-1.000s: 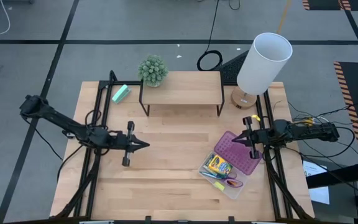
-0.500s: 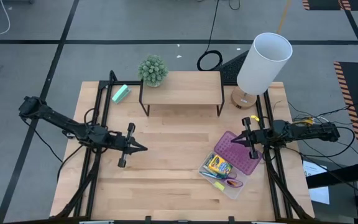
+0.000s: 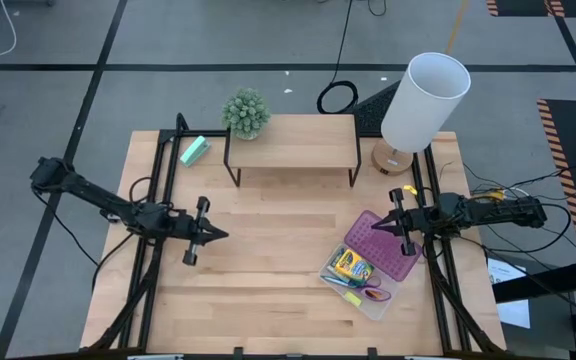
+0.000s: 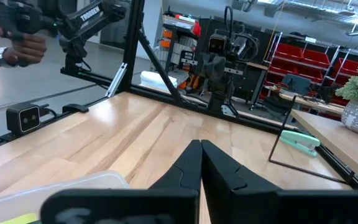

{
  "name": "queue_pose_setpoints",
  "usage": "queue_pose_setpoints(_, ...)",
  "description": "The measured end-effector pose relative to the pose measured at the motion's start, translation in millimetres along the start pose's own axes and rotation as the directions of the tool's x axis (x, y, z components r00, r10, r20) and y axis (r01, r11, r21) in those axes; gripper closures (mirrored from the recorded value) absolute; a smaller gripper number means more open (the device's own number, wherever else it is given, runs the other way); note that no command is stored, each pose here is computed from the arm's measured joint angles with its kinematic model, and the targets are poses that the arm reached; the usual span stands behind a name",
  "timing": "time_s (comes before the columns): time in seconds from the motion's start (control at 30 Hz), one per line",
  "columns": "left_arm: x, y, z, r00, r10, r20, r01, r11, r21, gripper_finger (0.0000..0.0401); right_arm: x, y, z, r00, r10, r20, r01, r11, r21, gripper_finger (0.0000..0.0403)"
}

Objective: Pack school essentials
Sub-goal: Return to Home Position

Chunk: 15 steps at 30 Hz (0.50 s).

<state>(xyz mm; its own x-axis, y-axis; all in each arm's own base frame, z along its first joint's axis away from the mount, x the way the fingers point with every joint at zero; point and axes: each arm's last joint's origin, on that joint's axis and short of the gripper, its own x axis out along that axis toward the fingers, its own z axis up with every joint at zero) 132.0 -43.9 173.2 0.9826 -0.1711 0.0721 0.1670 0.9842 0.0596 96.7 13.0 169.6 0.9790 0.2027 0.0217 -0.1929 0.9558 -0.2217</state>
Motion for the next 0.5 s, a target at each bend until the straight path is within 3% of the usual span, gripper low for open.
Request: queue_pose_setpoints(0.5, -17, 8, 4, 1.000, -0.003, 0.013, 0.002, 0.995, 0.098, 0.0400, 0, 0, 0, 1.000, 0.001, 0.000, -0.001, 1.000, 0.000, 0.0403)
